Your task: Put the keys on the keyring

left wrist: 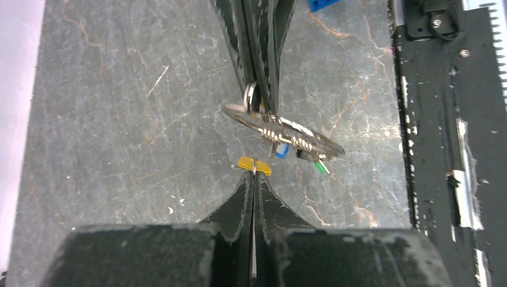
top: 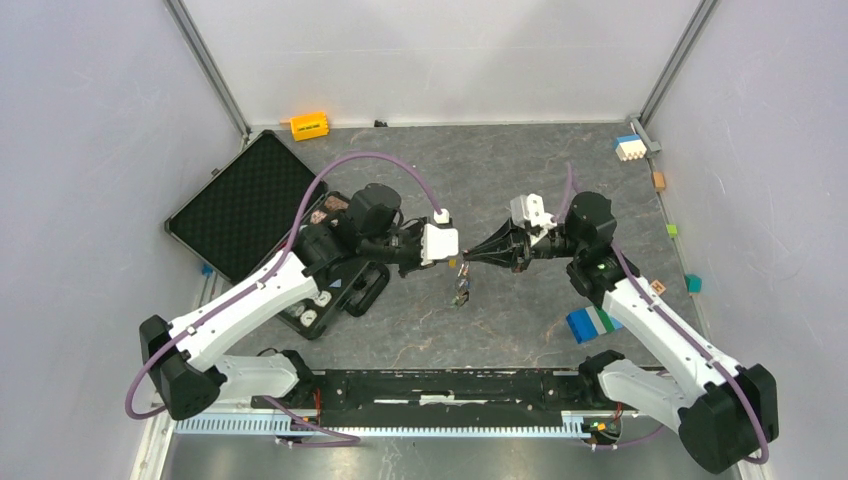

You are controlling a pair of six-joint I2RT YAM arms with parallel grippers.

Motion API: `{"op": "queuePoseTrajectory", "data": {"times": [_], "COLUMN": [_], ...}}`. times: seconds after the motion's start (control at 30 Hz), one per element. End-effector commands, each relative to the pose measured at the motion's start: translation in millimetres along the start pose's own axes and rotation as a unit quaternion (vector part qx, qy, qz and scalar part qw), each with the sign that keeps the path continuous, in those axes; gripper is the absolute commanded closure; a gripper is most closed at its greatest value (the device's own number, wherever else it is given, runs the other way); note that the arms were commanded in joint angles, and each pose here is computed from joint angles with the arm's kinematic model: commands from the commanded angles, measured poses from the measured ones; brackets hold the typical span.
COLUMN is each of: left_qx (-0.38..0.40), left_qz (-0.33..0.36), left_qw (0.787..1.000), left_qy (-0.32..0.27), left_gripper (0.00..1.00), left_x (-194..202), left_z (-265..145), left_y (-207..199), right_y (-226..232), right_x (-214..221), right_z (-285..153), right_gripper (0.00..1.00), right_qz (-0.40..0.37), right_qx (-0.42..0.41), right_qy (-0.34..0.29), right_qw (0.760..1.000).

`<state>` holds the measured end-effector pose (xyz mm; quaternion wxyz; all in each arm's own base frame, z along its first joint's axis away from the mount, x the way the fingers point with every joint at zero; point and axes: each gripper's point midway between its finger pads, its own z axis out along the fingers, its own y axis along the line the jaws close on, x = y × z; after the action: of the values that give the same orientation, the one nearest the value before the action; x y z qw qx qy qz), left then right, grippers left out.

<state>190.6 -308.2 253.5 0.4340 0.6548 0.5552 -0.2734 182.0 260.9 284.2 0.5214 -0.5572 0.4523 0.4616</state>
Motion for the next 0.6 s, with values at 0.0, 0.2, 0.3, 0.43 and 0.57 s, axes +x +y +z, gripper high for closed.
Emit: {"op": "queuePoseTrajectory", "data": {"times": [0.0,0.2,0.3,0.43,0.57], "left_qx": [-0.077,-0.171,-0.195,-0.204,-0.218], "left_qz": [0.071,0.09,0.094,0.105,0.112], "left_qw": [0.994,0.981,0.976,0.973,0.969], "left_qy": [-0.001,-0.001,0.002,0.004,0.003], "left_gripper": [0.98,0.98,0.98,0.98,0.98], "left_x": [-10.5,-12.5,-9.1,-5.3,-5.5], "left_z": [-6.0,-13.8,-14.4,-10.2,-6.2], "left_y": [23.2,41.4,43.2,39.1,38.2], "right_y": [-0.5,-11.8,-15.8,-22.1,-25.3], "right_x": [-19.4,-1.8,1.1,3.5,6.2], "right_z": [8.1,11.8,12.2,14.0,15.0], "right_gripper": [1.0,1.0,1.0,1.0,1.0], "right_qz": [0.083,0.15,0.166,0.187,0.197], "right_qx": [0.0,0.034,0.046,0.058,0.064], "right_qy": [-0.064,-0.069,-0.081,-0.086,-0.089], "right_qw": [0.994,0.986,0.982,0.977,0.974]}}
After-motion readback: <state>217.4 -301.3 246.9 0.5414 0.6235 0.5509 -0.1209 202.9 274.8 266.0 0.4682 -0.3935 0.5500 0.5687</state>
